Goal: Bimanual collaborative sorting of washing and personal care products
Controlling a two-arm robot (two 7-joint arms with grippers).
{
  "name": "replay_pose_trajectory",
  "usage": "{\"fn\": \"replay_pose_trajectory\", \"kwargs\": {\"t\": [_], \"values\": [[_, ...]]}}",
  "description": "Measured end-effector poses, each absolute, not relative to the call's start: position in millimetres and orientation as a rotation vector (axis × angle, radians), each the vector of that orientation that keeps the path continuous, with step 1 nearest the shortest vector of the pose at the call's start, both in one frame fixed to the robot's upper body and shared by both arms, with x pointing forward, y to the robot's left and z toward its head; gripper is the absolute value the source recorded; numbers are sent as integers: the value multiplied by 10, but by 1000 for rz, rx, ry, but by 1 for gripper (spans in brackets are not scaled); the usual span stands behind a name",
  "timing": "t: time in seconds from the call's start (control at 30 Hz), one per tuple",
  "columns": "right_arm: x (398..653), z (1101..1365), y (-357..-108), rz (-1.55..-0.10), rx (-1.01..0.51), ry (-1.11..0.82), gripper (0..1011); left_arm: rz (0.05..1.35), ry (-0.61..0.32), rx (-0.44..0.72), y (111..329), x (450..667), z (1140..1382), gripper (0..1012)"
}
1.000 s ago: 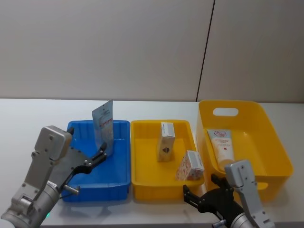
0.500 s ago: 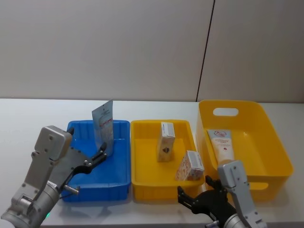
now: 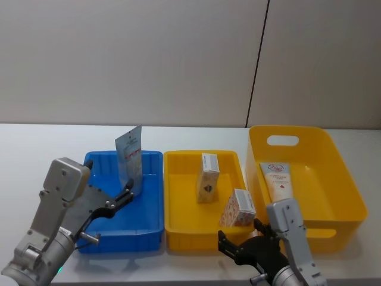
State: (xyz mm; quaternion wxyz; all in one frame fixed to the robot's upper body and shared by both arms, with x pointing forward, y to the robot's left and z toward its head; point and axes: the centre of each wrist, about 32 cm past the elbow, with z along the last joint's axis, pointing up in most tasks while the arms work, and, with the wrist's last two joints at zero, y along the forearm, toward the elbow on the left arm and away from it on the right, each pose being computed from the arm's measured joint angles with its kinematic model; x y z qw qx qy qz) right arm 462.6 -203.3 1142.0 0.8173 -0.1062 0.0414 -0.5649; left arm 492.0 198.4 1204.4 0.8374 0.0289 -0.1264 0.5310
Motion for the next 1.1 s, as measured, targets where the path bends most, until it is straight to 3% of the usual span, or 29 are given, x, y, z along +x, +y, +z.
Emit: {"fn": "replay_pose_trajectory", "kwargs": {"t": [1.1], "values": [[4729, 11425, -1833, -1298, -202, 118, 1003, 1124, -268, 61, 1984, 4920, 12044, 1001]]}}
